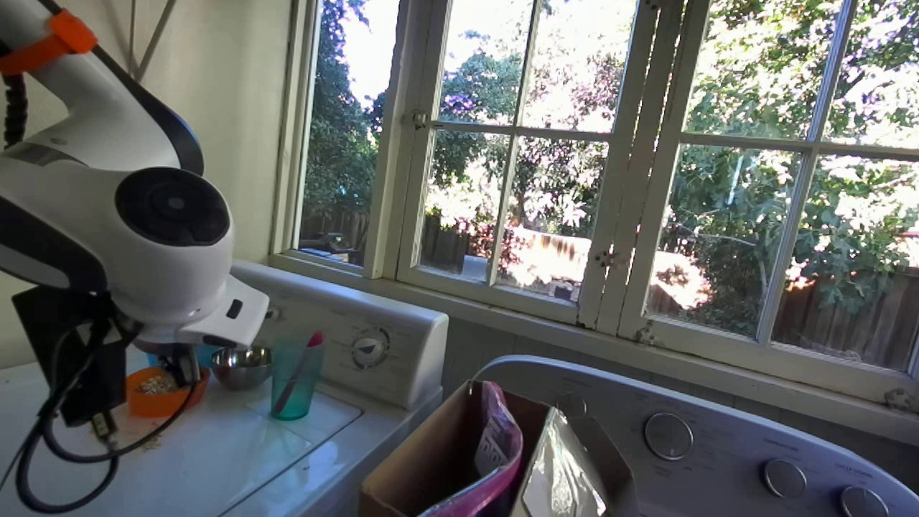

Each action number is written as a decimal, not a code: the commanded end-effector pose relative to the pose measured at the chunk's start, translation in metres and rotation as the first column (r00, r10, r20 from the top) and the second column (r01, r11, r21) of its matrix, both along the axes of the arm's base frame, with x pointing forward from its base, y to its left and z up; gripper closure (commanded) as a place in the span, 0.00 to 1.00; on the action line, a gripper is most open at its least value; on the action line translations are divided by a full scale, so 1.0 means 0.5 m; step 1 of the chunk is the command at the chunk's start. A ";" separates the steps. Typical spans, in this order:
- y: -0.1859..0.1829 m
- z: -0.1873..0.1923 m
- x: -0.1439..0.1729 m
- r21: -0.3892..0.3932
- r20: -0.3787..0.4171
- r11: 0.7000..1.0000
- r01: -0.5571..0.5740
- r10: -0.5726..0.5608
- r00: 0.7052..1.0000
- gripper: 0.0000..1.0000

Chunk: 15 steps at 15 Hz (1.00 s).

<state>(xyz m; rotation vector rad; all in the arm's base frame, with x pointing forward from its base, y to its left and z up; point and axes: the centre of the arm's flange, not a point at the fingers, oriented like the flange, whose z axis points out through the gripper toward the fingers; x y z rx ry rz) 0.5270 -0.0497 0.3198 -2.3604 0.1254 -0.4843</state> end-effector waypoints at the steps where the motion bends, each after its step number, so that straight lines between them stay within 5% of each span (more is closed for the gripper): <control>1: 0.022 -0.007 -0.026 -0.080 -0.009 0.997 0.009 -0.010 1.000 0.99; 10: 0.102 -0.012 0.009 -0.190 0.105 0.980 -0.066 0.088 0.991 0.99; 15: 0.123 -0.028 0.030 -0.338 0.156 0.937 -0.086 0.146 0.977 0.99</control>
